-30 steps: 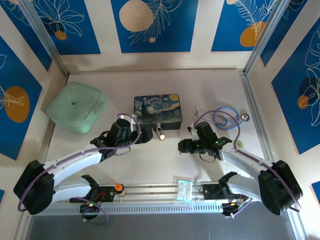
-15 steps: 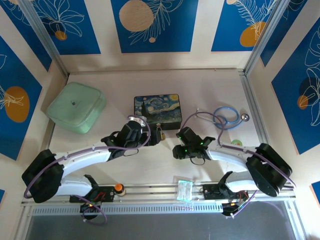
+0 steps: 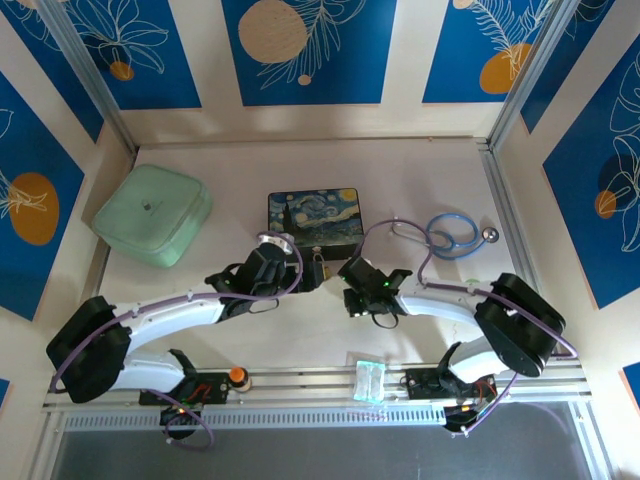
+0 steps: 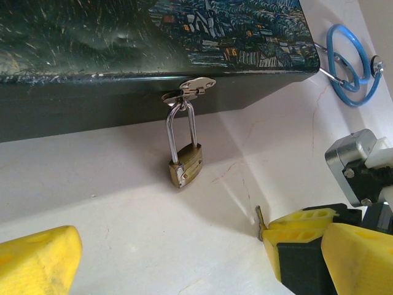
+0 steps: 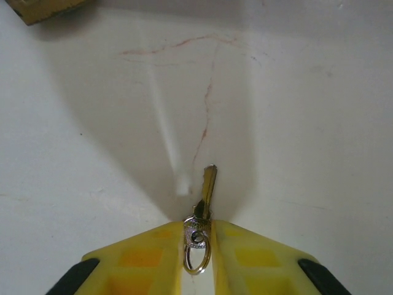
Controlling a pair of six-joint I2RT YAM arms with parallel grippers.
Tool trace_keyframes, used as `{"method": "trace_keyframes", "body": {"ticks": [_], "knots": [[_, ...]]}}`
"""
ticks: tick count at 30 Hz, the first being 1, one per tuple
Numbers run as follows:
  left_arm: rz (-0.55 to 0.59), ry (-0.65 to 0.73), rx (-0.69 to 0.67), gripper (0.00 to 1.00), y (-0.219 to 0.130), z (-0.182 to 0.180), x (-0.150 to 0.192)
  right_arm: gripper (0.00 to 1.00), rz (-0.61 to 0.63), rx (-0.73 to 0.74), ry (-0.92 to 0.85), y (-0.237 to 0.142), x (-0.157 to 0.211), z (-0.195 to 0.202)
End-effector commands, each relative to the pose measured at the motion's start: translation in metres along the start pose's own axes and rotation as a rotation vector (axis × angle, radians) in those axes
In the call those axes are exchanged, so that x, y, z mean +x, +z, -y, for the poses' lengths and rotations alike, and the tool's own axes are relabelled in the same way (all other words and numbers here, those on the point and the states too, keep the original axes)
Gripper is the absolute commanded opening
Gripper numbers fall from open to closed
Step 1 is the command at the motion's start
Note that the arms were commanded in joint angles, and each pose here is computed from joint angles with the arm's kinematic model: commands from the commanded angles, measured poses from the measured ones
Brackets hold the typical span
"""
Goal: Unlock the padlock with the key
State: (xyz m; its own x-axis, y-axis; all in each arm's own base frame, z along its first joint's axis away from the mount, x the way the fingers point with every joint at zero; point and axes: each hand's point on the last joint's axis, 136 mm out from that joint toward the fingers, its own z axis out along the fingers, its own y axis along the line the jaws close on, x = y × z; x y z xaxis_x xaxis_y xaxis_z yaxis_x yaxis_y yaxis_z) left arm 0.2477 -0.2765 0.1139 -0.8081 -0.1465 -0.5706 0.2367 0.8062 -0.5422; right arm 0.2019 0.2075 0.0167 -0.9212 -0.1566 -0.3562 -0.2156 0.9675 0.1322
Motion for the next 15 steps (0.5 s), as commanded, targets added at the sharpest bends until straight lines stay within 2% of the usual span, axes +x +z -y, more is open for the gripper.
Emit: {"method": "trace_keyframes", "body": {"ticks": [1, 4, 7, 9, 15], "knots": [[0.024, -0.013, 0.008, 1.0, 0.0, 0.003, -0.002, 0.13, -0.048, 0.112, 0.009, 0.005, 0.013, 0.019], [0.017, -0.008, 0.057, 1.0, 0.001, 0.013, -0.003, 0.1, -0.036, 0.081, 0.005, 0.002, 0.011, 0.016], [0.0, -0.02, 0.079, 0.96, 0.006, 0.018, 0.0, 0.05, -0.03, -0.03, -0.006, -0.002, 0.009, 0.006], [-0.017, -0.059, 0.081, 0.96, 0.009, 0.019, 0.002, 0.0, -0.069, -0.066, 0.014, -0.002, 0.013, 0.009], [-0.038, -0.214, 0.181, 0.91, 0.013, 0.039, 0.002, 0.0, -0.073, -0.128, 0.016, -0.015, 0.008, 0.009]]}}
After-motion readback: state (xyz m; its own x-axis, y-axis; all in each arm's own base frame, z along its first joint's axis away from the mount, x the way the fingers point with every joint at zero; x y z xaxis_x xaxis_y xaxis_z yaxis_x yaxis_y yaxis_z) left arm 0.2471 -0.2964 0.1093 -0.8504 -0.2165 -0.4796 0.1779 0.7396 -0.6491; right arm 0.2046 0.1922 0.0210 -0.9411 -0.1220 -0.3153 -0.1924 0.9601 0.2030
